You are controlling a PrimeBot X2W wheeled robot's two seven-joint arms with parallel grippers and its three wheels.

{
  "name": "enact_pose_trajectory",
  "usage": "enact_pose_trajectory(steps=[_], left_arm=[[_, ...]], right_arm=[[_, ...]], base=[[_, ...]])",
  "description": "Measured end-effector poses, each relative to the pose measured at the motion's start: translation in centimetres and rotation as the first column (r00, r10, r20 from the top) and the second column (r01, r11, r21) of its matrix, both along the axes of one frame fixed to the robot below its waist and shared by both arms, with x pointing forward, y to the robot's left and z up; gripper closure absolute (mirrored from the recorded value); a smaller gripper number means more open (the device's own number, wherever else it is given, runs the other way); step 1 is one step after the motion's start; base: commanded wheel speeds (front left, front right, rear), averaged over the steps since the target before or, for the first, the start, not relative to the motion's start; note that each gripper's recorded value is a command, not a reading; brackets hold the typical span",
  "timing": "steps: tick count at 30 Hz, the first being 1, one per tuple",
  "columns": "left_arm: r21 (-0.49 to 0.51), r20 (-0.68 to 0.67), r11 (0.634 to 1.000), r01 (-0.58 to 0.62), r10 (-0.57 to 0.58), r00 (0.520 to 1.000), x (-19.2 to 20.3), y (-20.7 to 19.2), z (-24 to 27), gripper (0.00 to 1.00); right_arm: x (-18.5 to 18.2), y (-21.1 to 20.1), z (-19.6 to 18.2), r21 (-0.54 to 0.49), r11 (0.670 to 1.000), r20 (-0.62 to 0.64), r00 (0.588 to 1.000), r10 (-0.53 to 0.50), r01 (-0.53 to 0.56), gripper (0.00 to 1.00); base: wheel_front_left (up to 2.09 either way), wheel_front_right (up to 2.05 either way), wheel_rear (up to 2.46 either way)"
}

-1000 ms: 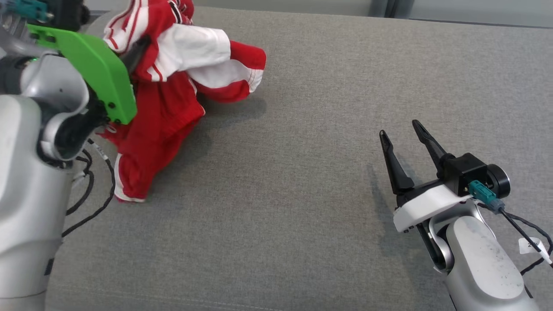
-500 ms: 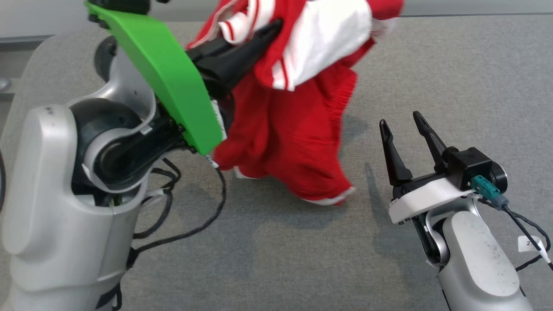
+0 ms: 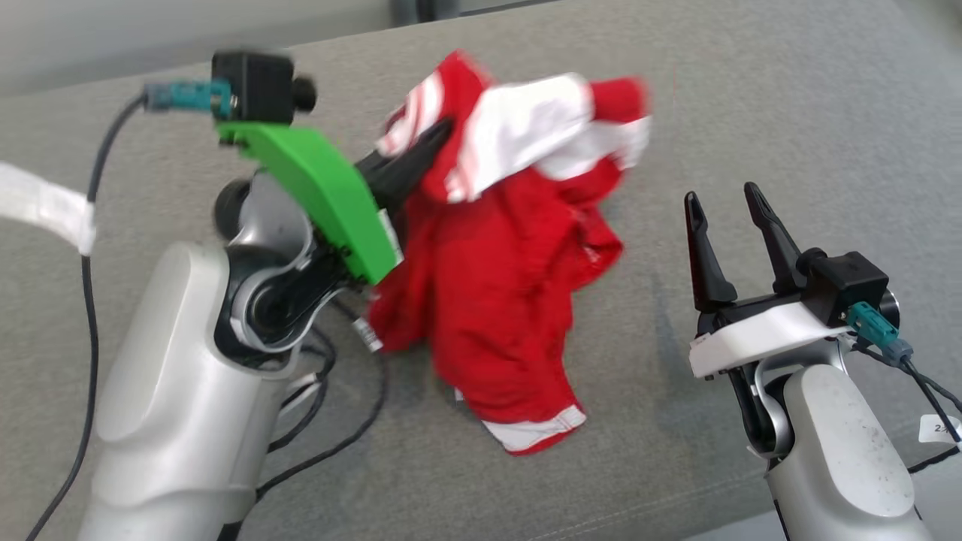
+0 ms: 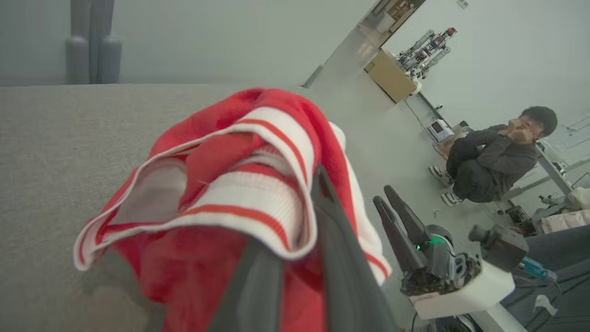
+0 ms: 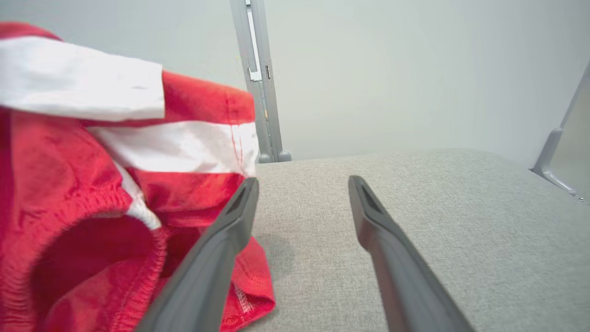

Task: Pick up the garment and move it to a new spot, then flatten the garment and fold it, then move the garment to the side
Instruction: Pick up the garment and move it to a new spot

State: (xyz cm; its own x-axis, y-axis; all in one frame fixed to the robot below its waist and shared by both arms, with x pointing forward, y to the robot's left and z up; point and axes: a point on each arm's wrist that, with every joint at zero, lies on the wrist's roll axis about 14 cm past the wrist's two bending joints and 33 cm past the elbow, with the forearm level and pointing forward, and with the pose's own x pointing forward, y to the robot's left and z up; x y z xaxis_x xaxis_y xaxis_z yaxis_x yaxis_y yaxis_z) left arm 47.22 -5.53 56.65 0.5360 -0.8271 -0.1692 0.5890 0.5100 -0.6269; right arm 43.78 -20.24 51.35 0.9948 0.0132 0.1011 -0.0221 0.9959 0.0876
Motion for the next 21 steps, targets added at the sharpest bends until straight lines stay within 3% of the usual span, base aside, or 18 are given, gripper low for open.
enact_pose_trajectory(steps=[3, 10, 11, 12, 13, 21], left_arm=[[0.097, -0.022, 0.994, -0.057, 0.059, 0.998, 1.6, 0.8, -4.7, 1.00], [0.149, -0.099, 0.982, -0.118, 0.134, 0.986, 2.8, 0.6, -11.1, 1.00], [0.175, -0.076, 0.977, -0.126, 0.141, 0.987, 2.9, 0.8, -11.4, 0.83], [0.191, -0.056, 0.972, -0.134, 0.147, 0.988, 3.1, 0.9, -11.6, 0.31], [0.200, -0.041, 0.969, -0.145, 0.157, 0.987, 3.3, 1.0, -11.6, 0.00], [0.278, 0.112, 0.941, -0.193, 0.168, 0.979, 2.7, 2.2, -9.9, 0.00]], right_arm=[[-0.9, -1.3, -0.7, -0.005, 0.999, -0.023, 0.999, -0.036, 0.036, 0.00], [-1.2, -2.4, -1.8, -0.027, 0.997, -0.055, 0.996, -0.067, 0.066, 0.00], [-1.2, -2.4, -1.8, -0.030, 0.997, -0.056, 0.996, -0.067, 0.065, 0.00], [-1.2, -2.3, -1.9, -0.032, 0.997, -0.058, 0.996, -0.066, 0.064, 0.00], [-1.1, -2.2, -2.0, -0.035, 0.998, -0.060, 0.996, -0.063, 0.061, 0.00], [-1.3, -0.9, -2.4, -0.034, 0.999, -0.069, 0.997, -0.029, 0.027, 0.00]], base=[[0.00, 0.00, 0.00], [0.00, 0.00, 0.00], [0.00, 0.00, 0.00], [0.00, 0.00, 0.00], [0.00, 0.00, 0.00], [0.00, 0.00, 0.00]])
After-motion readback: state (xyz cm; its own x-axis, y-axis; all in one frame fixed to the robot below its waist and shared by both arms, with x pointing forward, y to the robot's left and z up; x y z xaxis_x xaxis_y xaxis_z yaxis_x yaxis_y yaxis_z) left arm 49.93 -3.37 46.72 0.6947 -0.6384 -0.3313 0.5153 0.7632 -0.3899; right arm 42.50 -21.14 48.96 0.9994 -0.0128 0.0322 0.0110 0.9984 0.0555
